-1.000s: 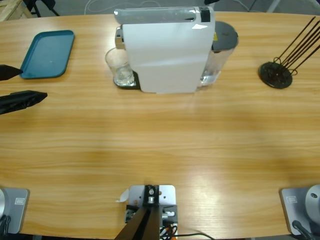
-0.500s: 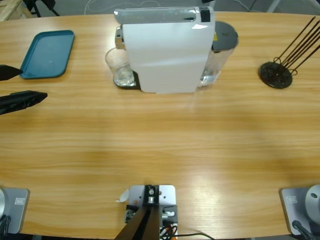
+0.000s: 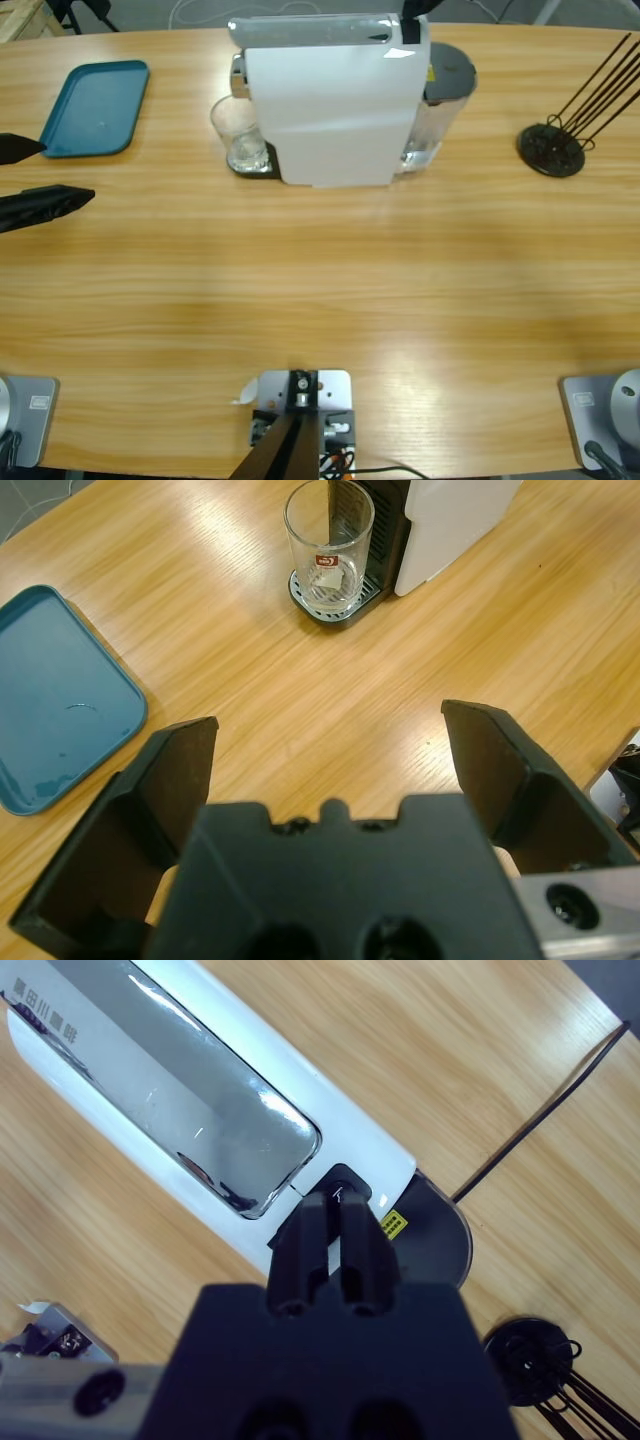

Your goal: Pour coffee

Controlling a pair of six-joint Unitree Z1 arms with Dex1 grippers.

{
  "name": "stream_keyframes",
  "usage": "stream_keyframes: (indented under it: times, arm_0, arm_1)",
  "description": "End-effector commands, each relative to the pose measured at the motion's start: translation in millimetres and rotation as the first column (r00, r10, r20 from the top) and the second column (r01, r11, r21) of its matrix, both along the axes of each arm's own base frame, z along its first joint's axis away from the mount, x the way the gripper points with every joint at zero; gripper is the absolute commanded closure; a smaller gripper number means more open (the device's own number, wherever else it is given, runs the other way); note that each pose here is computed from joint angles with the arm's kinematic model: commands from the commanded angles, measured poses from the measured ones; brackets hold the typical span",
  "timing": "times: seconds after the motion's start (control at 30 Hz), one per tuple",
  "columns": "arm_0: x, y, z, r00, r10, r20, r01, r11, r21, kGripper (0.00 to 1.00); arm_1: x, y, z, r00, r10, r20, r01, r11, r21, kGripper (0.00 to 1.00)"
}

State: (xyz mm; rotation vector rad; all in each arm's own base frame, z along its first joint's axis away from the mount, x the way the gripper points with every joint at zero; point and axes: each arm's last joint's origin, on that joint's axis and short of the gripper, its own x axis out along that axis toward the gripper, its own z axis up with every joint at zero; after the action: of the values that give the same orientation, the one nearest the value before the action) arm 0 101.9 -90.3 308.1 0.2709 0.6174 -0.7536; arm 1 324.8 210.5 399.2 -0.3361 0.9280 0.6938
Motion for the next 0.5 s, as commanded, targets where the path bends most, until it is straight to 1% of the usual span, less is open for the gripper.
stream_keyframes:
  times: [0.03, 0.13, 0.23, 0.27, 0.3, 0.37, 0.4, 0.43, 0.5]
  arm_0:
    - [3, -3, -1, 1.000, 0.013, -0.026, -0.013, 1.000, 0.013, 0.032]
    - [3, -3, -1, 1.000, 0.013, -0.027, -0.013, 1.000, 0.014, 0.032]
    - [4, -4, -1, 1.000, 0.013, -0.028, -0.012, 1.000, 0.015, 0.032]
    - [4, -4, -1, 1.000, 0.013, -0.028, -0.012, 1.000, 0.015, 0.032]
    - [4, -4, -1, 1.000, 0.013, -0.028, -0.013, 1.000, 0.014, 0.031]
    - [4, -4, -1, 1.000, 0.013, -0.028, -0.013, 1.000, 0.015, 0.031]
    - [4, -4, -1, 1.000, 0.012, -0.028, -0.012, 1.000, 0.014, 0.032]
    - [4, -4, -1, 1.000, 0.012, -0.028, -0.012, 1.000, 0.013, 0.032]
    - [4, -4, -1, 1.000, 0.012, -0.028, -0.012, 1.000, 0.013, 0.031]
  arm_1:
    - [3, 2, -28, 0.998, 0.002, -0.055, -0.005, 0.998, -0.058, 1.000]
    - [0, 0, -21, 0.999, 0.000, -0.033, -0.002, 0.999, -0.049, 1.000]
    - [-9, -6, -4, 1.000, 0.003, 0.006, -0.003, 1.000, -0.019, 0.990]
    - [-14, -8, 3, 1.000, 0.004, 0.018, -0.004, 1.000, -0.005, 0.576]
    - [-18, -11, 7, 1.000, 0.004, 0.024, -0.004, 1.000, 0.001, 0.387]
    - [-29, -18, 12, 1.000, 0.003, 0.031, -0.003, 1.000, 0.006, 0.159]
    - [-34, -21, 13, 1.000, 0.003, 0.029, -0.004, 1.000, 0.005, 0.087]
    - [-40, -25, 13, 1.000, 0.003, 0.026, -0.004, 1.000, 0.003, 0.044]
    - [-50, -31, 11, 1.000, 0.004, 0.017, -0.004, 1.000, -0.002, 0.010]
